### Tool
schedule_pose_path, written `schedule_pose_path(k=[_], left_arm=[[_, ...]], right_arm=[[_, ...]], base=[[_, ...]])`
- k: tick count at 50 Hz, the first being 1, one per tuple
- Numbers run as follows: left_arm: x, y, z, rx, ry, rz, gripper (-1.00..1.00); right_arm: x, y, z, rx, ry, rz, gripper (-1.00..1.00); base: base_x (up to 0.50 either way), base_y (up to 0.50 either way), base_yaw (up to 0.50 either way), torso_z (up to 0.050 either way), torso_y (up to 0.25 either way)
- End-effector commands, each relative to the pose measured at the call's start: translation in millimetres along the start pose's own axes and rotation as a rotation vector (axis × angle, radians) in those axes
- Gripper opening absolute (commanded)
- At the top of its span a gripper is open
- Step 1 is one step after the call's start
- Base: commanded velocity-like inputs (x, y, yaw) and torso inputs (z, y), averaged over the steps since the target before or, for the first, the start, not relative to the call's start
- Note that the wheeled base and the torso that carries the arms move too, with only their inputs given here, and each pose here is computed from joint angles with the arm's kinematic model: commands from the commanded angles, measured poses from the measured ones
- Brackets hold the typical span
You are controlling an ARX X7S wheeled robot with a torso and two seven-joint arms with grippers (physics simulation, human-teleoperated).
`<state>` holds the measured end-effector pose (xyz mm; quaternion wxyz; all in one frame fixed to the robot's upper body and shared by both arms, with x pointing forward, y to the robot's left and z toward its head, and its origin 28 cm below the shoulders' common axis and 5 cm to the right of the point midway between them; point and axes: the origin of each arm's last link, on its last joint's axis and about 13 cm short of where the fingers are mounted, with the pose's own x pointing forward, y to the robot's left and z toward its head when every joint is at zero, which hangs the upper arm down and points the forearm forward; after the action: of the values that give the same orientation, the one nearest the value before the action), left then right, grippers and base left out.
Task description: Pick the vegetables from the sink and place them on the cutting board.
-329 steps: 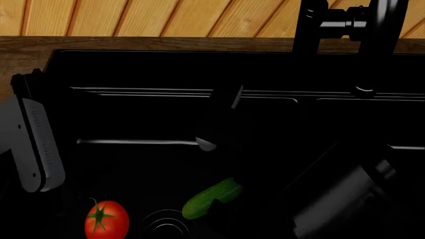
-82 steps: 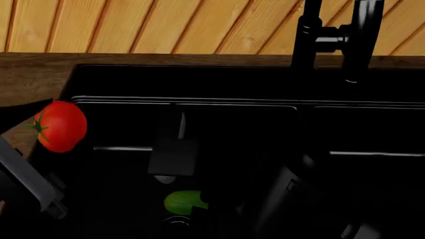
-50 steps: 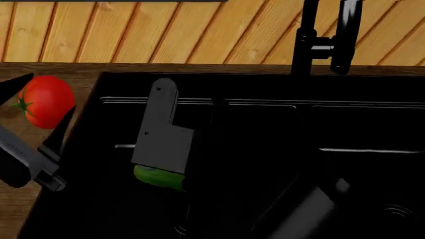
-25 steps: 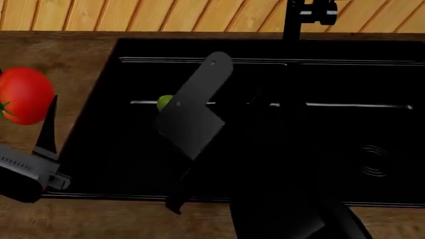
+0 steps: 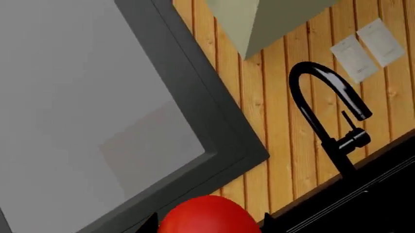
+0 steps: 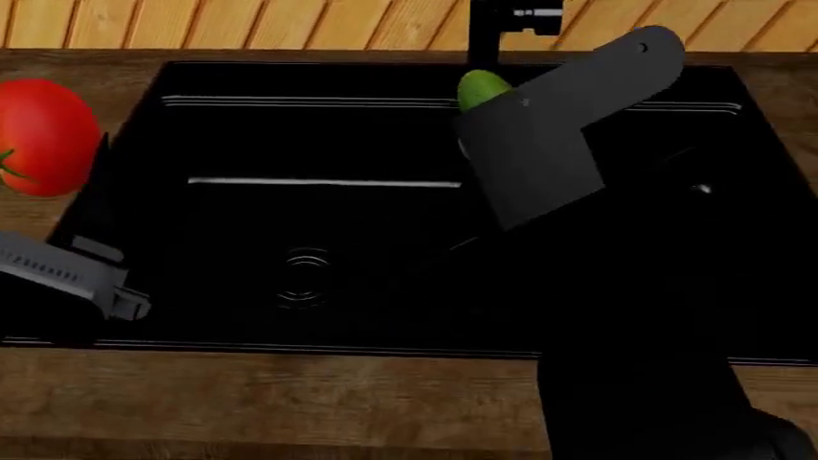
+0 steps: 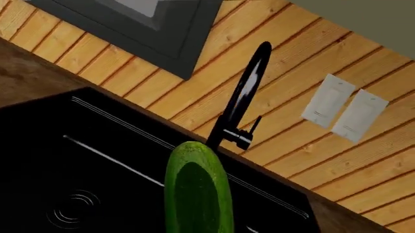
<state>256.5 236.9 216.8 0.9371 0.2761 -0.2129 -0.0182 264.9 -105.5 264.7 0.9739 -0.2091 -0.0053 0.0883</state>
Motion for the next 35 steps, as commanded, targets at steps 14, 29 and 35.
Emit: schedule_pose_path(k=[14, 29, 35], left_arm=[[13.4, -0.5, 10.1, 0.027, -0.059, 0.069, -1.0], [17.2, 0.2, 11.6, 0.096, -0.084, 0.118, -1.0], [15.7, -3.4, 11.4, 0.104, -0.132, 0.136, -1.0]], right_arm=[[-15.6, -23.5, 8.8, 0.17, -0.015, -0.032, -1.0], [-19.2, -21.5, 11.5, 0.168, -0.044, -0.034, -1.0], [-19.6, -18.9, 8.7, 0.172, -0.044, -0.032, -1.0]], base=[[0.0, -0.5, 0.0, 0.0, 0.0], [0.07, -0.5, 0.0, 0.0, 0.0], [0.12, -0.5, 0.0, 0.0, 0.0]])
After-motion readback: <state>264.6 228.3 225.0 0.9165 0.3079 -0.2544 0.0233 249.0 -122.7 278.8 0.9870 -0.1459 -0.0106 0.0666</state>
